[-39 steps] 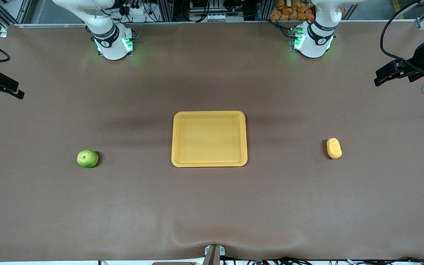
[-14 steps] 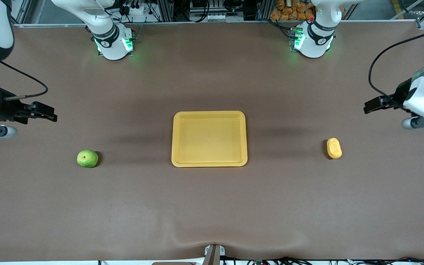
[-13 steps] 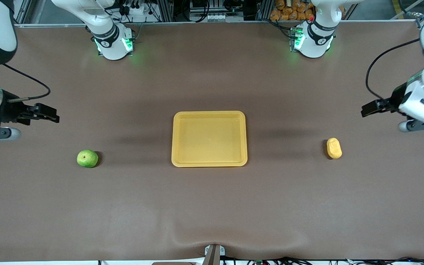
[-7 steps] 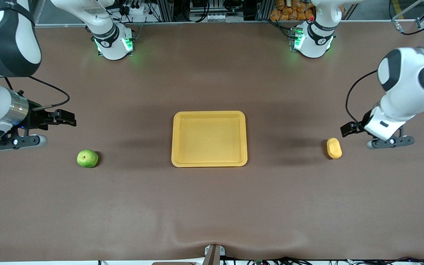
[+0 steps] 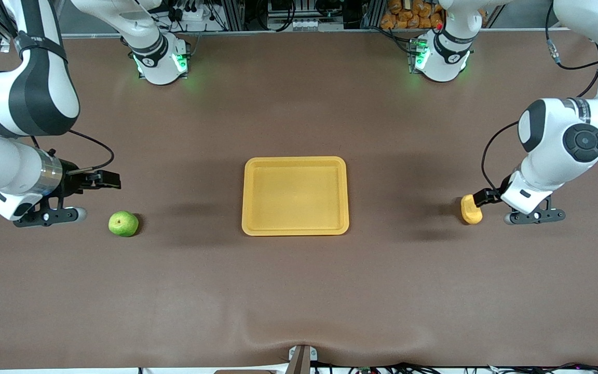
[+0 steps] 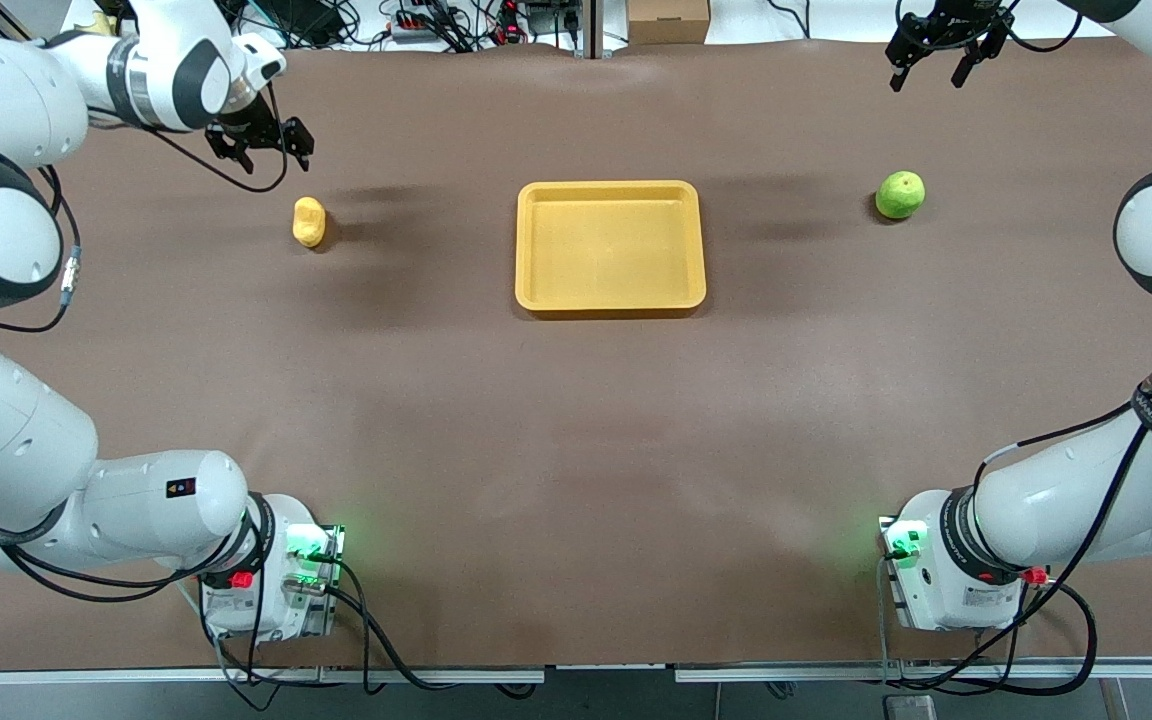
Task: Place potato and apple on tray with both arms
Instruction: 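Reach the right gripper to the apple while the left gripper reaches the potato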
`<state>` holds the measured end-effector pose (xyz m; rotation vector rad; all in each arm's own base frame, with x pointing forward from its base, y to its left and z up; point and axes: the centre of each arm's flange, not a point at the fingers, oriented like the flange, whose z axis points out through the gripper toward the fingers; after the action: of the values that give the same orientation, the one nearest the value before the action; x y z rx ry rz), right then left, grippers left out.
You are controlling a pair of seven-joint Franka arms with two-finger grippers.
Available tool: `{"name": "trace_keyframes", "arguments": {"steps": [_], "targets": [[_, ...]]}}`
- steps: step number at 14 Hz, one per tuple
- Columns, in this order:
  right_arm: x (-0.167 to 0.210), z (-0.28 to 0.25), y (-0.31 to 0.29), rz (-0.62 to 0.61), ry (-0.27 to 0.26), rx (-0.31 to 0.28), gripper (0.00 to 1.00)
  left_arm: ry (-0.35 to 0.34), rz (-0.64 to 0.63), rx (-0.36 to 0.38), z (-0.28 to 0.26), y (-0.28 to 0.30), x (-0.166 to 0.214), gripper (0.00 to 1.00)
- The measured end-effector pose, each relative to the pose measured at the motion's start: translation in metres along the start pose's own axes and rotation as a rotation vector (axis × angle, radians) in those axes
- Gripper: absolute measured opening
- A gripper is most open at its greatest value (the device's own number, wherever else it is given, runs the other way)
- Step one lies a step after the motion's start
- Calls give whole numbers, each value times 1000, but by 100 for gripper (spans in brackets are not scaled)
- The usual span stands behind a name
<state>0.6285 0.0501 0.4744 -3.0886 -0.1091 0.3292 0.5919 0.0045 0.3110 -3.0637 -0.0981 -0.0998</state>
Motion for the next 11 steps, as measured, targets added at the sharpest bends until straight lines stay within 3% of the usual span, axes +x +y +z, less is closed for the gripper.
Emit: {"name": "trace_keyframes", "arguments": {"steps": [7, 11], "targets": [[14, 52, 32, 73, -87, 54, 100, -7, 4, -27, 49, 5, -1, 100], [18, 108, 61, 92, -41, 59, 100, -24, 10, -29, 65, 7, -4, 98]]}}
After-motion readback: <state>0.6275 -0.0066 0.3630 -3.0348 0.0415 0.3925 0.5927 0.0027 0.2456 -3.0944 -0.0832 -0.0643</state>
